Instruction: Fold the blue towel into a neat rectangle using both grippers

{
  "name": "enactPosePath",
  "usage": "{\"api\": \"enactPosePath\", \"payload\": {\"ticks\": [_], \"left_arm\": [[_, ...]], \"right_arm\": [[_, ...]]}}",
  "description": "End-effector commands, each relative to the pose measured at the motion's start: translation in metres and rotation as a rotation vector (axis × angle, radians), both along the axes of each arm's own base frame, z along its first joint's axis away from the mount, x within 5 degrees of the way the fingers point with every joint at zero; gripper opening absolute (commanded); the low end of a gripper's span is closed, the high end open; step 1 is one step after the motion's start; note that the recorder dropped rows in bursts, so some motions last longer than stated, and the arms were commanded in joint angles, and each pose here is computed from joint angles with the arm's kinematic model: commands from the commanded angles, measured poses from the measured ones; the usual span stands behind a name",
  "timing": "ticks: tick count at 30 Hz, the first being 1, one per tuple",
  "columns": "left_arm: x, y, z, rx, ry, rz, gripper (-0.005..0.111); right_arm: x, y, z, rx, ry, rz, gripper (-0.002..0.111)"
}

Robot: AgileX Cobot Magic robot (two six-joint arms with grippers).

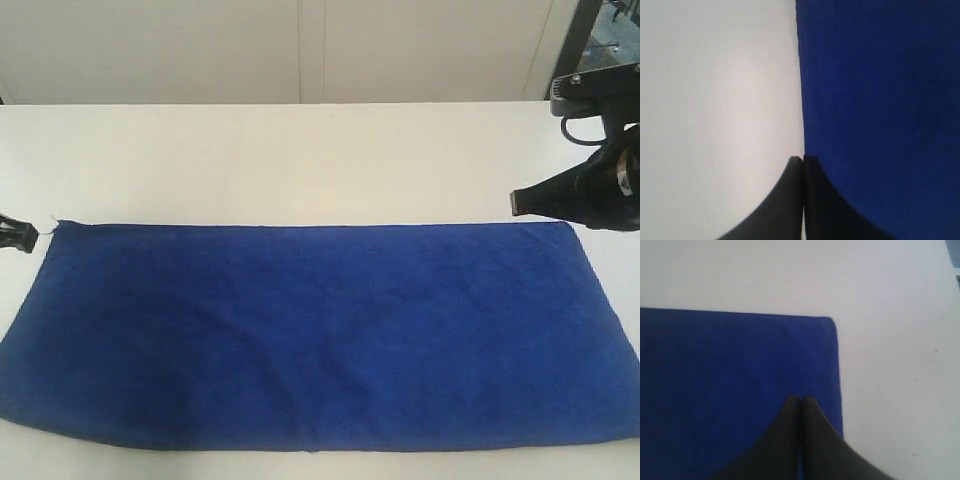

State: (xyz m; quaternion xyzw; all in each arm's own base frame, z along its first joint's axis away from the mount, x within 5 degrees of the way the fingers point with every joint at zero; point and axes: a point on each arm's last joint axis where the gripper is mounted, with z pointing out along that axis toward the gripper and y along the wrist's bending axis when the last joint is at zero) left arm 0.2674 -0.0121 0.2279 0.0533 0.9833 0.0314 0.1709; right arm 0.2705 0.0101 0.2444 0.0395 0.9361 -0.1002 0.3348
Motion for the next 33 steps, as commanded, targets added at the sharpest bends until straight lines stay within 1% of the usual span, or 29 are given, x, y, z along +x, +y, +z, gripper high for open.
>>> {"api": "enactPosePath", "payload": {"ticks": [1,5,8,10,15,20,21,23,27,28,29,31,33], "left_arm": [[-0.013,-0.002,-0.004,-0.004,0.108,-0.023,0.0],[-0.022,-0.002,-0.019,-0.01,0.142,-0.021,0.0],[-0.031,0.001,-0.033,0.017,0.166,-0.035,0.0],[-0.033,0.002,-0.04,0.024,0.158,-0.025,0.0],[-0.032,0.008,-0.046,0.091,0.143,-0.012,0.0],[-0.03,0.008,-0.064,0.101,0.225,-0.01,0.0],[-0.029,0.008,-0.07,0.096,0.258,-0.005,0.0],[-0.029,0.006,-0.075,0.076,0.28,-0.004,0.0],[-0.033,0.004,-0.075,0.054,0.321,0.002,0.0],[-0.034,0.002,-0.076,0.033,0.34,-0.016,0.0],[-0.036,-0.003,-0.076,-0.01,0.354,-0.056,0.0],[-0.034,-0.009,-0.074,-0.074,0.354,-0.094,0.0],[-0.028,-0.01,-0.066,-0.079,0.354,-0.103,0.0]], "right_arm": [[-0.013,0.007,0.003,0.061,0.077,0.094,0.0],[-0.01,0.011,-0.008,0.096,0.105,0.109,0.0],[-0.006,0.013,-0.022,0.103,0.119,0.12,0.0],[-0.003,0.014,-0.027,0.108,0.13,0.118,0.0],[-0.001,0.015,-0.027,0.115,0.11,0.126,0.0],[0.0,0.015,-0.027,0.118,0.099,0.129,0.0],[0.0,0.015,-0.027,0.118,0.097,0.13,0.0],[0.001,0.015,-0.027,0.118,0.095,0.13,0.0],[0.002,0.016,-0.026,0.122,0.078,0.136,0.0],[0.002,0.016,-0.026,0.123,0.075,0.137,0.0],[0.002,0.016,-0.025,0.124,0.07,0.138,0.0],[0.003,0.016,-0.025,0.125,0.064,0.14,0.0],[0.003,0.016,-0.025,0.127,0.064,0.139,0.0]]}}
